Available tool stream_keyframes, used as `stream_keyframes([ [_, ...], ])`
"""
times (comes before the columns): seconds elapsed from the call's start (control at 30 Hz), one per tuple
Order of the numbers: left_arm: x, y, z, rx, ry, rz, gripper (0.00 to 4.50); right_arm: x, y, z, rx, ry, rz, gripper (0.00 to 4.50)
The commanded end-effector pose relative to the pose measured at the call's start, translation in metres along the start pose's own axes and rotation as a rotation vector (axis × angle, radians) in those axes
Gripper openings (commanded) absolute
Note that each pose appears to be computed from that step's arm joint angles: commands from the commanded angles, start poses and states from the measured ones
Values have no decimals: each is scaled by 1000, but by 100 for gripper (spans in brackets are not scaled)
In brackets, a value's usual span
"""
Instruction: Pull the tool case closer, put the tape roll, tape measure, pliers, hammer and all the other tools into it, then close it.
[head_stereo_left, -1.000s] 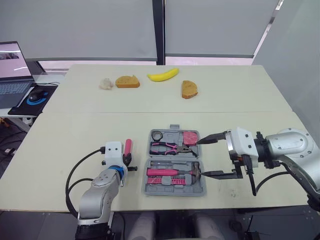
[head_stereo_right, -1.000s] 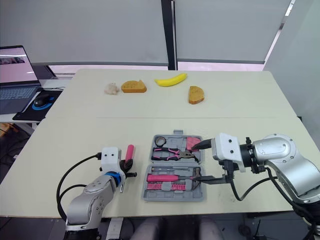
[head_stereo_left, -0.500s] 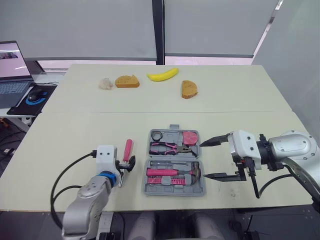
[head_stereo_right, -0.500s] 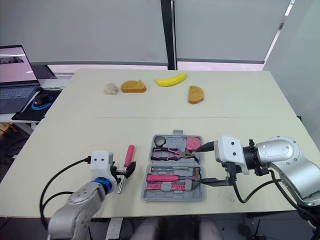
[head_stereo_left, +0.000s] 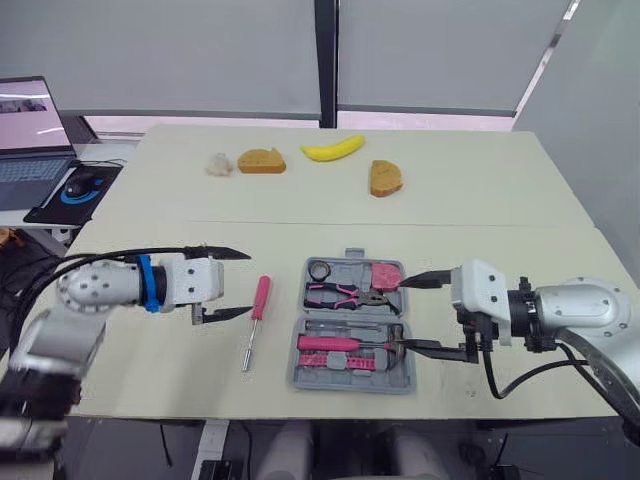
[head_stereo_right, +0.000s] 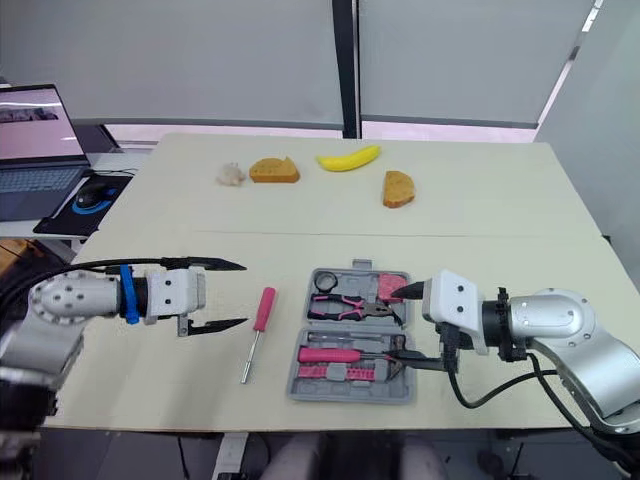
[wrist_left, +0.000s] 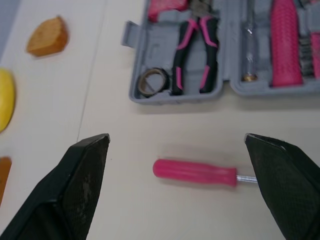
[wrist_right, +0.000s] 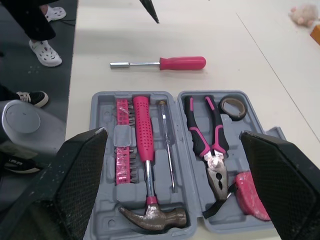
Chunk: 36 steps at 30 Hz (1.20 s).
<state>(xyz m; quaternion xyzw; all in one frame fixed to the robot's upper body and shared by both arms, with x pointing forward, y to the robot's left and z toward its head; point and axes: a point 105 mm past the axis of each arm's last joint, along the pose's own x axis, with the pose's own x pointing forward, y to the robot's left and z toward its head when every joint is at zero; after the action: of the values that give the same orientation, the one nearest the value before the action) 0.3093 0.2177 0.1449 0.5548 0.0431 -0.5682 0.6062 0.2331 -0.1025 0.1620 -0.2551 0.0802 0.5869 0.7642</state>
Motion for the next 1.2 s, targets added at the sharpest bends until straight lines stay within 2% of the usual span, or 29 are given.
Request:
stream_keyframes([
  [0.03, 6, -10, -14, 208, 56, -243, 449, 5, 9, 15, -21, -47, 15, 450],
  [0.27, 34, -14, -20, 477, 78, -522, 449, 11, 13, 17, -1, -57, 9, 450],
  [0.5, 56, -21, -25, 625, 107, -624, 449, 12, 16, 21, 6, -62, -1, 450],
  [0.63, 69, -27, -43, 748, 187, -665, 449, 10, 21, 21, 19, -60, -6, 450],
  [0.73, 78, -29, -51, 836, 197, -653, 449, 8, 24, 21, 26, -57, -6, 450],
  [0.9, 93, -38, -50, 933, 117, -632, 341, 6, 27, 21, 29, -50, -4, 450],
  [1.1, 98, -58, -25, 875, -94, -610, 158, 4, 24, 21, 27, -44, -8, 450],
  [1.2, 92, -58, -20, 860, -136, -598, 69, 4, 23, 21, 26, -44, -7, 450],
])
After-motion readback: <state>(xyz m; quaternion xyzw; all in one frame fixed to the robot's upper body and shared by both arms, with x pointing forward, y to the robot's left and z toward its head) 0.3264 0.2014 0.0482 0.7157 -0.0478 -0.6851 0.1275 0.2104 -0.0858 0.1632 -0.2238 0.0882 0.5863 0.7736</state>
